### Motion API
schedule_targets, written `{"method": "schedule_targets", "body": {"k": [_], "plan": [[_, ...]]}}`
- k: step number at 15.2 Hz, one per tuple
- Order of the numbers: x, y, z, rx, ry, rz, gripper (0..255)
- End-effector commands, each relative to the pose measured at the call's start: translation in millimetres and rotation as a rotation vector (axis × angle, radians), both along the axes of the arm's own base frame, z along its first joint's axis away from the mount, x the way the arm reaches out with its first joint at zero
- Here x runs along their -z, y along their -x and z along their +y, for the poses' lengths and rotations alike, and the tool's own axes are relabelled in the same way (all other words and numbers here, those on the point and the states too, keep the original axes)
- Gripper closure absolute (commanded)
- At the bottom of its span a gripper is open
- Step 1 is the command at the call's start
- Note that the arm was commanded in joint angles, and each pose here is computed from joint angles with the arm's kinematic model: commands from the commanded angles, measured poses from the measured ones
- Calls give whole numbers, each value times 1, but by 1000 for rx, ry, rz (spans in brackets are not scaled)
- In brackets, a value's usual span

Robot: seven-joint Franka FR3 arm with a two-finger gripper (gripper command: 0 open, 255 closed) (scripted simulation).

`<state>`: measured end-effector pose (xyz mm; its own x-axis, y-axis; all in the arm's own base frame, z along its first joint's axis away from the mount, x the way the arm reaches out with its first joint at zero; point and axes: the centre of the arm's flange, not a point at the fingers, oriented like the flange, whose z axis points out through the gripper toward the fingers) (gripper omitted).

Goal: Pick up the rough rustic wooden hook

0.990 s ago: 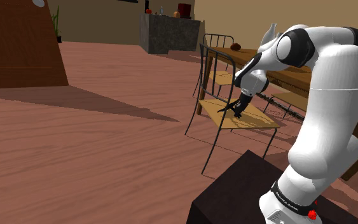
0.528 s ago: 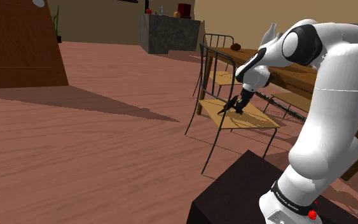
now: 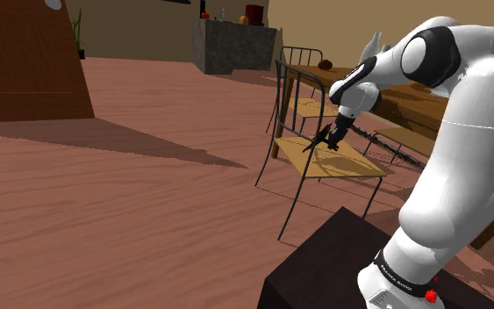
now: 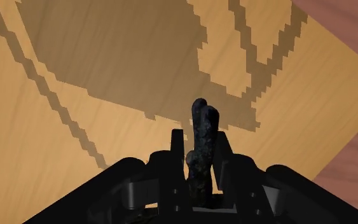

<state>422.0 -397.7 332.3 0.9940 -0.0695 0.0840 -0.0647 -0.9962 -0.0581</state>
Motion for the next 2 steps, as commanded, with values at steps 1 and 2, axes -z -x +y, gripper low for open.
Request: {"method": "schedule_targets", "body": {"k": [1, 2], "plan": [[-7, -1, 0, 0, 0, 0, 255], [-7, -1, 0, 0, 0, 0, 255]]}}
